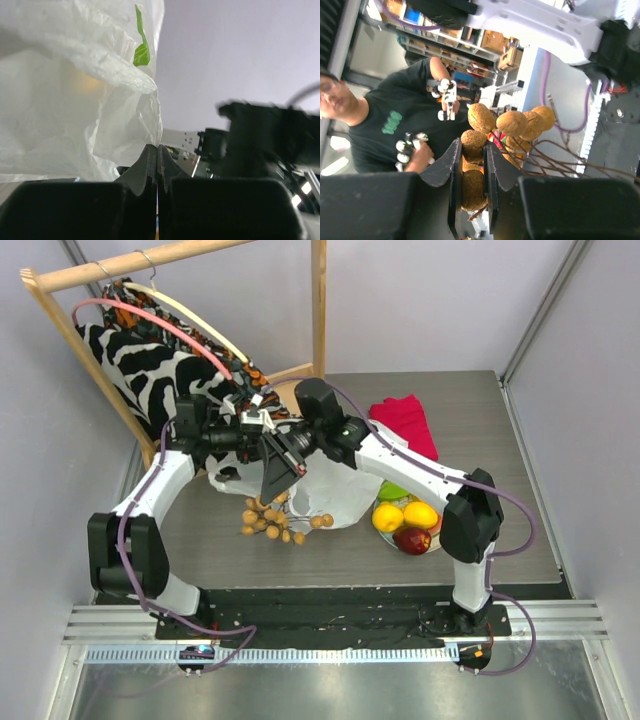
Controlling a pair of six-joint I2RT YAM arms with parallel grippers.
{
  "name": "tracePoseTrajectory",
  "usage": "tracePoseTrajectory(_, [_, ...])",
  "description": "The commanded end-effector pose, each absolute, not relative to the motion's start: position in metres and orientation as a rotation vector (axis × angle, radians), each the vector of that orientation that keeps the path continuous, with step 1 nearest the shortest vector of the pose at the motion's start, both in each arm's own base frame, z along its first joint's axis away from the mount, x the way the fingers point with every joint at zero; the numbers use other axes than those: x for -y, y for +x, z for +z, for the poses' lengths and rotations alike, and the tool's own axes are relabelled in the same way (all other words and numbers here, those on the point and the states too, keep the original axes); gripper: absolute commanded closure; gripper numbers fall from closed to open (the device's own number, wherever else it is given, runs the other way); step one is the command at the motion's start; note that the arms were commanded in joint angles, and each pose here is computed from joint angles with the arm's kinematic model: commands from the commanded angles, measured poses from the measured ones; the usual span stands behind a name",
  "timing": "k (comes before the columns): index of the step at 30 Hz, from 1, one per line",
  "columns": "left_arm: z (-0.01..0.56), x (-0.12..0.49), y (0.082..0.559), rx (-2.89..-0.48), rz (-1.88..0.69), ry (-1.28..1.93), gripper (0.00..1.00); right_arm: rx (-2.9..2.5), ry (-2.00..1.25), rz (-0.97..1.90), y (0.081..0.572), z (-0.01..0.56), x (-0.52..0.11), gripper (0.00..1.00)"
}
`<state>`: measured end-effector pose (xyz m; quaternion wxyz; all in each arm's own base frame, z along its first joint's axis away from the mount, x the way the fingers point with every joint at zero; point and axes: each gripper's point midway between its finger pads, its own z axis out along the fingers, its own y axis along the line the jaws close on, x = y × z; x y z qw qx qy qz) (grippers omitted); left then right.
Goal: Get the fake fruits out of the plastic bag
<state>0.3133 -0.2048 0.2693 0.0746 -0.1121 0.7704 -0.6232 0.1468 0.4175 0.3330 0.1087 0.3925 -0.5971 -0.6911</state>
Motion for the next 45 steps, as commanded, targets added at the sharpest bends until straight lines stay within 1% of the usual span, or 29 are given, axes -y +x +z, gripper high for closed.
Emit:
tracePoseTrajectory(1, [0.257, 0.199, 0.334, -2.311, -1.763, -0.358, 1.00, 1.598, 1.399, -2.097, 0.117, 0.403, -0.409, 0.99])
tracePoseTrajectory(6, [0.248, 0.198, 0.342, -2.324, -1.729, -0.325, 1.00, 1.527, 1.575, -2.185, 0.110, 0.447, -0.402, 0.99])
tracePoseTrajectory(9, [0.247, 0.198, 0.339, -2.328, -1.705, -0.289, 1.00, 1.530, 1.606, -2.211, 0.110, 0.454, -0.392, 0.99])
tracePoseTrajectory(12, [0.241, 0.195, 0.329, -2.350, -1.663, -0.254, 1.00, 1.619, 1.562, -2.240, 0.125, 0.450, -0.372, 0.99])
tracePoseTrajectory(13, [0.240, 0.195, 0.326, -2.354, -1.656, -0.246, 1.00, 1.711, 1.516, -2.270, 0.148, 0.446, -0.360, 0.99])
tracePoseTrajectory(15, [0.236, 0.193, 0.314, -2.366, -1.641, -0.222, 1.00, 1.852, 1.387, -2.284, 0.176, 0.430, -0.341, 0.99])
tracePoseTrajectory(16, [0.229, 0.192, 0.309, -2.380, -1.626, -0.225, 1.00, 1.962, 1.339, -2.333, 0.199, 0.434, -0.317, 0.99])
tracePoseTrajectory(18, [0.228, 0.189, 0.296, -2.384, -1.598, -0.207, 1.00, 2.116, 1.199, -2.363, 0.231, 0.420, -0.289, 0.99])
tracePoseTrajectory(19, [0.224, 0.188, 0.291, -2.386, -1.576, -0.186, 1.00, 2.238, 1.122, -2.405, 0.254, 0.422, -0.260, 0.99])
tracePoseTrajectory(20, [0.213, 0.186, 0.283, -2.410, -1.560, -0.211, 1.00, 2.296, 1.074, -2.420, 0.265, 0.420, -0.247, 0.99])
tracePoseTrajectory(22, [0.211, 0.184, 0.270, -2.404, -1.543, -0.183, 1.00, 2.398, 0.980, -2.442, 0.284, 0.407, -0.222, 0.99])
tracePoseTrajectory(23, [0.203, 0.183, 0.264, -2.421, -1.531, -0.193, 1.00, 2.496, 0.904, -2.464, 0.297, 0.405, -0.199, 0.99])
tracePoseTrajectory(25, [0.203, 0.179, 0.255, -2.418, -1.489, -0.170, 1.00, 2.597, 0.783, -2.464, 0.312, 0.383, -0.181, 0.99])
tracePoseTrajectory(26, [0.202, 0.177, 0.254, -2.408, -1.446, -0.108, 1.00, 2.698, 0.706, -2.473, 0.323, 0.378, -0.158, 0.99])
tracePoseTrajectory(29, [0.203, 0.160, 0.245, -2.418, -1.299, -0.089, 1.00, 2.917, 0.484, -2.417, 0.349, 0.345, -0.131, 0.99])
tracePoseTrajectory(31, [0.206, 0.146, 0.241, -2.393, -1.230, -0.107, 1.00, 3.116, 0.387, -2.313, 0.367, 0.319, -0.107, 0.99])
tracePoseTrajectory(32, [0.204, 0.142, 0.233, -2.418, -1.202, -0.122, 1.00, 3.315, 0.354, -2.141, 0.381, 0.302, -0.093, 0.99])
tracePoseTrajectory(33, [0.201, 0.132, 0.233, -2.412, -1.141, -0.117, 1.00, 3.386, 0.262, -1.905, 0.381, 0.281, -0.086, 0.99])
tracePoseTrajectory(34, [0.202, 0.125, 0.228, -2.395, -1.113, -0.120, 1.00, 3.550, 0.565, -1.672, 0.388, 0.268, -0.075, 0.99])
tracePoseTrajectory(35, [0.199, 0.123, 0.220, -2.417, -1.099, -0.117, 1.00, 3.660, 0.574, -1.439, 0.396, 0.255, -0.061, 0.99])
tracePoseTrajectory(36, [0.198, 0.120, 0.217, -2.415, -1.061, -0.068, 1.00, 3.723, 0.625, -1.309, 0.397, 0.251, -0.052, 0.99])
tracePoseTrajectory(37, [0.196, 0.114, 0.216, -2.425, -1.014, -0.091, 1.00, 3.776, 0.773, -1.169, 0.399, 0.248, -0.044, 0.99])
tracePoseTrajectory(39, [0.195, 0.109, 0.208, -2.437, -0.996, -0.089, 1.00, 3.834, 0.893, -0.990, 0.391, 0.252, -0.035, 0.99])
tracePoseTrajectory(40, [0.191, 0.103, 0.208, -2.448, -0.953, -0.120, 1.00, 3.844, 1.007, -0.903, 0.387, 0.254, -0.034, 0.99])
tracePoseTrajectory(42, [0.187, 0.093, 0.206, -2.458, -0.907, -0.172, 1.00, 3.859, 1.102, -0.747, 0.375, 0.252, -0.030, 0.99])
tracePoseTrajectory(43, [0.185, 0.091, 0.205, -2.461, -0.891, -0.188, 1.00, 3.873, 1.213, -0.699, 0.365, 0.263, -0.034, 0.99])
tracePoseTrajectory(45, [0.183, 0.086, 0.206, -2.468, -0.867, -0.208, 1.00, 3.810, 1.390, -0.649, 0.347, 0.254, -0.040, 0.99])
